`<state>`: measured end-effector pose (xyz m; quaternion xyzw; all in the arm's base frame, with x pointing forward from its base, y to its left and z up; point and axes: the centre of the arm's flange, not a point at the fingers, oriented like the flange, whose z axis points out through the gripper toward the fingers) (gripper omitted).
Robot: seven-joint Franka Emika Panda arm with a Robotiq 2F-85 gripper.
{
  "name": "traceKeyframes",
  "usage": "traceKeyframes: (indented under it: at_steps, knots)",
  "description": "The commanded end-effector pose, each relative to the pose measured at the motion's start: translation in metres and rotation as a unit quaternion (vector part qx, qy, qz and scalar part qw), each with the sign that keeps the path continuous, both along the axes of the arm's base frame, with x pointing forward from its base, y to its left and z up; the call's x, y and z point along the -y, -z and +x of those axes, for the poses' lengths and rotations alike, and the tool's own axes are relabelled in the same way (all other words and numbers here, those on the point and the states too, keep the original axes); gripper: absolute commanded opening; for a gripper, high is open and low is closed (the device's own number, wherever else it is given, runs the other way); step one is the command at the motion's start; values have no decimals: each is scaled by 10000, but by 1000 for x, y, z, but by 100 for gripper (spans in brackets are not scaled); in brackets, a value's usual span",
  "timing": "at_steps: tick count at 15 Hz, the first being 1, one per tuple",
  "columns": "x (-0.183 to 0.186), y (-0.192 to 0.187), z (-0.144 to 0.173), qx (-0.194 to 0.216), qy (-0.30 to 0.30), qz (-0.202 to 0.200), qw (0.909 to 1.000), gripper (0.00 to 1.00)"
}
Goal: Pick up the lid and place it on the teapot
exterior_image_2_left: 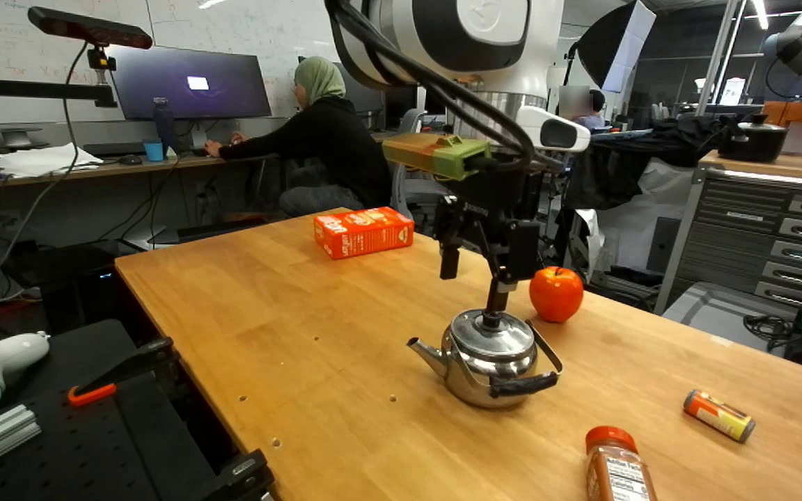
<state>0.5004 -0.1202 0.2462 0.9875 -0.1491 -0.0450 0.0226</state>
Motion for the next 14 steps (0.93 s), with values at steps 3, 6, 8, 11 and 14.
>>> traceKeyframes:
  at_steps: [3,6,8,11,14]
  knots:
    - [-36,-33,-29,241,-700,-187,9971,100]
    - [-57,-42,-39,336,-1095,-327,9929,100]
    - [-69,-49,-44,372,-1328,-362,9898,100]
    - [-85,-60,-50,381,-1599,-294,9860,100]
    - [-97,-69,-57,487,-1939,-104,9798,100]
